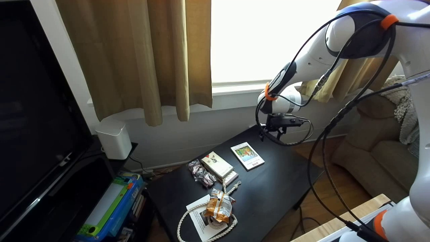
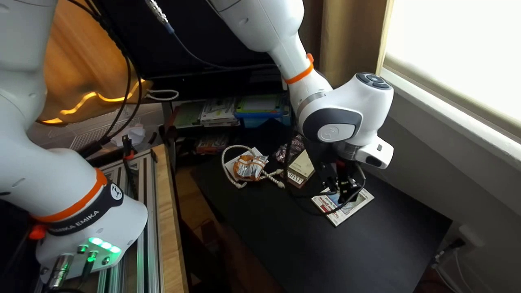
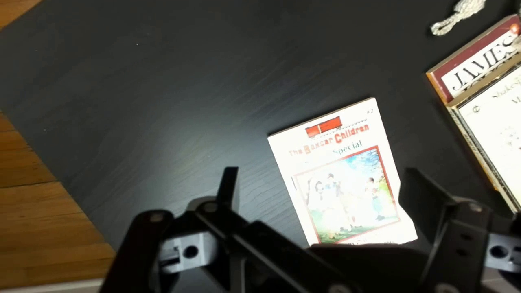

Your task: Move one book to the right

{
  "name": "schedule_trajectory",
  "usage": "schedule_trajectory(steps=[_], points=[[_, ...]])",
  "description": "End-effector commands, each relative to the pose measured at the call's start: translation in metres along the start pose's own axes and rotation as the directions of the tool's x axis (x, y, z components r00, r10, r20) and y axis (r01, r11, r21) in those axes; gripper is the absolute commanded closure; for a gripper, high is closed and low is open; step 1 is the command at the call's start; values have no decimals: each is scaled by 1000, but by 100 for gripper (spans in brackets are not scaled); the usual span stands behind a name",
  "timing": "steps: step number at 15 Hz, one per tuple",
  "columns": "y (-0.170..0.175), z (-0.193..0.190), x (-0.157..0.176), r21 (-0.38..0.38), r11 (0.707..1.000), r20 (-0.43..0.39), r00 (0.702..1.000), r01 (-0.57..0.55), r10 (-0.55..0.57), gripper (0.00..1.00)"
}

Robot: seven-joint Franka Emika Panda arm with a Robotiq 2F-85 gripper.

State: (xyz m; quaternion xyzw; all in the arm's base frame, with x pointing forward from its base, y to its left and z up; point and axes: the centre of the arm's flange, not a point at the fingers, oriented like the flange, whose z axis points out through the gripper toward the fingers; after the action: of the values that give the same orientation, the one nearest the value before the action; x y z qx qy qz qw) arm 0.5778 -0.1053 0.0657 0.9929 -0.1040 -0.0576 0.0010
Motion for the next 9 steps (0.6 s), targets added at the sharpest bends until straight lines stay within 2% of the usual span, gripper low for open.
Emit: schedule_trajectory(steps=[1, 5, 6, 9], points=[[-9, -19, -29, -81, 997, -55, 999, -2, -2, 0], [-17, -34, -41, -91, 996, -98, 995, -2, -7, 0], [-15, -22, -18, -72, 997, -84, 996, 3, -9, 0], [-17, -25, -17, -69, 998, -91, 996, 3, -9, 0]])
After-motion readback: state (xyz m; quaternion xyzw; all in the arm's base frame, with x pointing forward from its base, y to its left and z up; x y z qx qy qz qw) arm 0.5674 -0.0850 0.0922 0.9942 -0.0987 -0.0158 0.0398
